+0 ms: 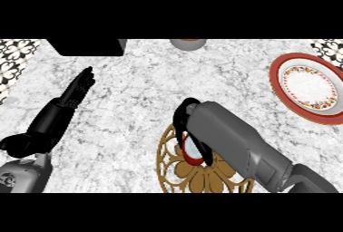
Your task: Pick the can from the placemat and place it in the plate
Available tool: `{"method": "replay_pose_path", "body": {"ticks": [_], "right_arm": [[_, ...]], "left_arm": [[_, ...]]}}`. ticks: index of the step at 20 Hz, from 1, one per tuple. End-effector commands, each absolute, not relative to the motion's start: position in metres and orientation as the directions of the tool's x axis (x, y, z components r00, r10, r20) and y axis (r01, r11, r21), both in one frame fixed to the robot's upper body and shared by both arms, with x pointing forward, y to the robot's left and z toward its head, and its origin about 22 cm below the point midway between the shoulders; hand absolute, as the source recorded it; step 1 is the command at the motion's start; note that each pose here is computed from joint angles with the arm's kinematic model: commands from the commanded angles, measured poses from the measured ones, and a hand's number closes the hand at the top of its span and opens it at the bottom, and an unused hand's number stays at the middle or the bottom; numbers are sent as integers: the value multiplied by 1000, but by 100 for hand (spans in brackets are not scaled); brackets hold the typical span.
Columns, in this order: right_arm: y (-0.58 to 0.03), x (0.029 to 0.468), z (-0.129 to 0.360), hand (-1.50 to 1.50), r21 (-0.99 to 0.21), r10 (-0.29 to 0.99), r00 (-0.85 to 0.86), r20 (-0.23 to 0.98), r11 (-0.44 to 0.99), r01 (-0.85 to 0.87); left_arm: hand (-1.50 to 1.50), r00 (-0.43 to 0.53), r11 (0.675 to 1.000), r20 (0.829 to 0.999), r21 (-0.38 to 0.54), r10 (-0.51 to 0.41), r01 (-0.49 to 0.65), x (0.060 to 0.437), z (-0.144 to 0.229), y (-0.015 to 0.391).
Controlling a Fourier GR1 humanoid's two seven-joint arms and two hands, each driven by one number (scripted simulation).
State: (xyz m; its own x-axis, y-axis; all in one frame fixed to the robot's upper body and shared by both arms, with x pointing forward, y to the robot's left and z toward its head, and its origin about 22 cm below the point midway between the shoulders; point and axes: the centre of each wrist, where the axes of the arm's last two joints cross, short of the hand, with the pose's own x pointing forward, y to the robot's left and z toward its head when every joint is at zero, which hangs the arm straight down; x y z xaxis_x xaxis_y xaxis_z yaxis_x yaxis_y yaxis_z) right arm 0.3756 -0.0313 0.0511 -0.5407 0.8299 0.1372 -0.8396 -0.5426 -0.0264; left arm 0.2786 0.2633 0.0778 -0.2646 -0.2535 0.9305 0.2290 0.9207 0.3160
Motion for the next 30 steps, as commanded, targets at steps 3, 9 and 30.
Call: {"method": "replay_pose_path", "body": {"ticks": [3,9,30], "right_arm": [[-52,330,25,150,-155,781,-591,200,-571,-806],[-77,334,86,150,-667,832,-551,65,-375,-644],[-280,212,128,150,-989,849,-512,126,151,7]], "left_arm": [[0,-259,921,928,325,-267,216,263,67,268],[0,-177,946,947,295,-270,134,264,63,289],[0,-191,945,940,307,-284,108,252,70,299]]}}
